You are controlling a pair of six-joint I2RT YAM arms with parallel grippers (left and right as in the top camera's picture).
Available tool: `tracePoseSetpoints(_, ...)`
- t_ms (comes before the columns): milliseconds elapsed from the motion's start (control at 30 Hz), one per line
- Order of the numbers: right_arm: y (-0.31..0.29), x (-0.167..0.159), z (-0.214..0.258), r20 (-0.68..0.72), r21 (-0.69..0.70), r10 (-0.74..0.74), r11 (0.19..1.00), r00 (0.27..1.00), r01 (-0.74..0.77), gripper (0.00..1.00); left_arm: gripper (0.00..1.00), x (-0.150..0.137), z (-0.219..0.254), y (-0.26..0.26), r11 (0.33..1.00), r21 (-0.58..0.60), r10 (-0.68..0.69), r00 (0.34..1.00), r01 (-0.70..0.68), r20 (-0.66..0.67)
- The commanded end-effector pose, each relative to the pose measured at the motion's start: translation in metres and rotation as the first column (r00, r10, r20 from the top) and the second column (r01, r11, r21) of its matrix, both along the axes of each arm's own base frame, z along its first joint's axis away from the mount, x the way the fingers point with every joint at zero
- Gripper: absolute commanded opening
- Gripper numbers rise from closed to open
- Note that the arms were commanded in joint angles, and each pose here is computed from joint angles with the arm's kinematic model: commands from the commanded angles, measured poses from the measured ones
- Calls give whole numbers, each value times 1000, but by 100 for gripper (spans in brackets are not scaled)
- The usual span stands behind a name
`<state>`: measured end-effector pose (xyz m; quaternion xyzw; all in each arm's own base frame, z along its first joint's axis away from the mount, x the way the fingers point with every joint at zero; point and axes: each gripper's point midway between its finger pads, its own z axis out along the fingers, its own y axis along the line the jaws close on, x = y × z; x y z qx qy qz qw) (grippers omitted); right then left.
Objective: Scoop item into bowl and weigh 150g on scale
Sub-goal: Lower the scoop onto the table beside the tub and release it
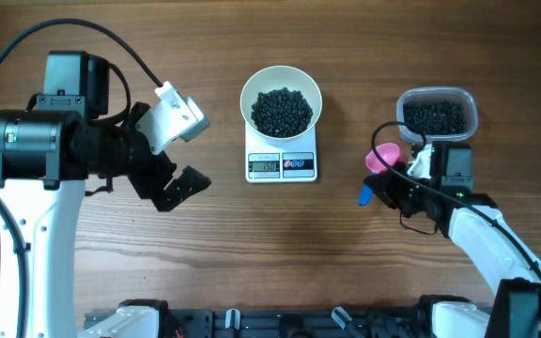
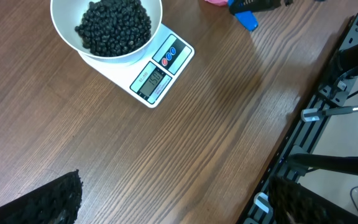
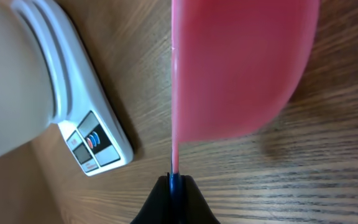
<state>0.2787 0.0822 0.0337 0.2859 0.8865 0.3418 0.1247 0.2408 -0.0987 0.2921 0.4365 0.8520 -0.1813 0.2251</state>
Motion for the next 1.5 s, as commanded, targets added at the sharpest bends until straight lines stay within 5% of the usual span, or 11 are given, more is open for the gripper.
tracePoseSetpoints(0,0,-10,-10,-39,-16,15,1000,999,-15,6,100,0,5,1,1000,1,-4,1000,4,26)
tracePoseSetpoints(633,-12,-24,-24,-126,-89,-24,996,992,13,39,100,0,5,1,1000,1,-4,1000,4,26)
tracePoseSetpoints(800,-17,-32,-30,-165,-124,-42,992,985,21,60,100,0,5,1,1000,1,-4,1000,4,26)
tracePoseSetpoints(833,-18,-31,-28,-160,-126,-43,992,986,23,75,100,0,5,1,1000,1,-4,1000,4,26)
tracePoseSetpoints(933,-17,-25,-19,-136,-123,-42,992,990,25,98,100,0,5,1,1000,1,-4,1000,4,26)
tracePoseSetpoints(1267,-30,-27,53,4,-197,-80,977,997,79,100,100,0,5,1,1000,1,-4,1000,4,26)
tracePoseSetpoints(1467,-31,-18,132,291,-177,-78,975,953,134,100,100,0,5,1,1000,1,-4,1000,4,26)
